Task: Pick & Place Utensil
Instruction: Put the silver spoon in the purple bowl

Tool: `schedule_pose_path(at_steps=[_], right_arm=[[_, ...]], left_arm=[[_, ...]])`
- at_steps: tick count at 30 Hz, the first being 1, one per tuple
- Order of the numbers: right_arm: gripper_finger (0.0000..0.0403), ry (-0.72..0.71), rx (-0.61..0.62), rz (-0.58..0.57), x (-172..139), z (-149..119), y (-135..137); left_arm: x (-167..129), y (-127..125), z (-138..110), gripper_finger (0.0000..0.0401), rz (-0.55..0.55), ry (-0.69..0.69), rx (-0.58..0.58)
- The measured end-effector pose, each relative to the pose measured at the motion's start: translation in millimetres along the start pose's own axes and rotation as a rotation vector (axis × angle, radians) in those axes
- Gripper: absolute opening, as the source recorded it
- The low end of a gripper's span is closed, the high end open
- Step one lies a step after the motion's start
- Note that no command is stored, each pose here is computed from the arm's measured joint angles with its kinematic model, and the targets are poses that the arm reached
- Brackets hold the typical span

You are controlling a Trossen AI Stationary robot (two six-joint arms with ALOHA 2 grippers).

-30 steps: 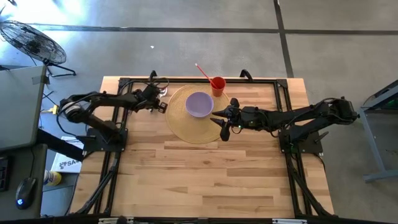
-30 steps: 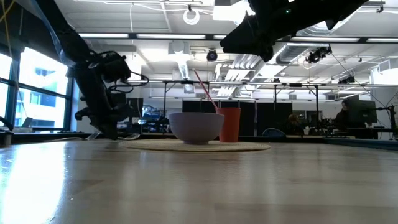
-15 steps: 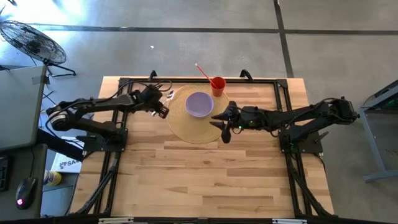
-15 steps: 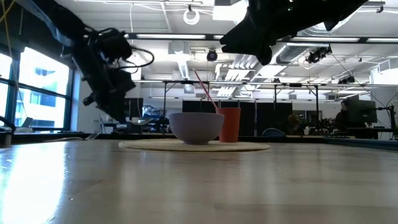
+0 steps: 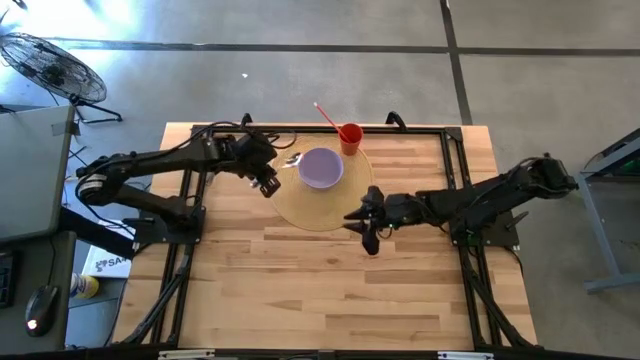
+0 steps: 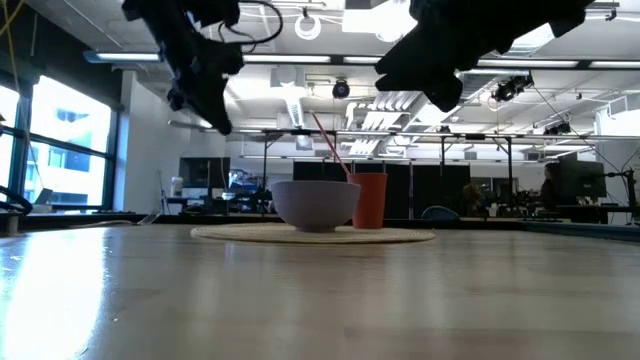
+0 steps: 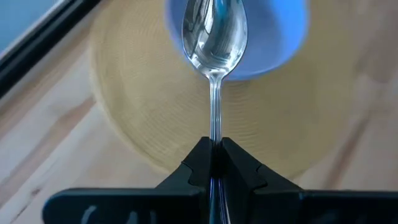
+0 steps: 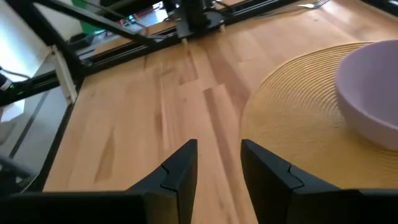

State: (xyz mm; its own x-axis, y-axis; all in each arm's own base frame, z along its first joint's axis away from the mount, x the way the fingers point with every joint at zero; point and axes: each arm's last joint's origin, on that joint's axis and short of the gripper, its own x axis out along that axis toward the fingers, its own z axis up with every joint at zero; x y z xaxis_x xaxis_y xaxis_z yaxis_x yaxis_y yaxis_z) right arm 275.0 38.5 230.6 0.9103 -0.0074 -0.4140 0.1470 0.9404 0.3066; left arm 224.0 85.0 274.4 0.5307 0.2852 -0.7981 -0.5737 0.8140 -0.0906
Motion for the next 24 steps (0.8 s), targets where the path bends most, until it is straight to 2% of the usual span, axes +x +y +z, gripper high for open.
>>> schedule_pose_path(at_steps=[7, 15, 24], right_arm=[[0.0116, 0.002, -0.029, -0.001, -3.0, -7.4, 15.1], [0.0116, -0.015, -0.033, -0.036, -3.5, -7.8, 15.8], [0.0116, -0.014, -0.033, -0.034, -3.5, -7.8, 15.9]], left_arm=[[-8.8, -15.0, 32.2, 0.0015, -0.123, 0.015, 0.016], [23.9, -27.8, 65.0, 0.0014, -0.103, 0.164, 0.094], [56.4, -34.4, 78.8, 0.0014, -0.075, 0.302, 0.13]])
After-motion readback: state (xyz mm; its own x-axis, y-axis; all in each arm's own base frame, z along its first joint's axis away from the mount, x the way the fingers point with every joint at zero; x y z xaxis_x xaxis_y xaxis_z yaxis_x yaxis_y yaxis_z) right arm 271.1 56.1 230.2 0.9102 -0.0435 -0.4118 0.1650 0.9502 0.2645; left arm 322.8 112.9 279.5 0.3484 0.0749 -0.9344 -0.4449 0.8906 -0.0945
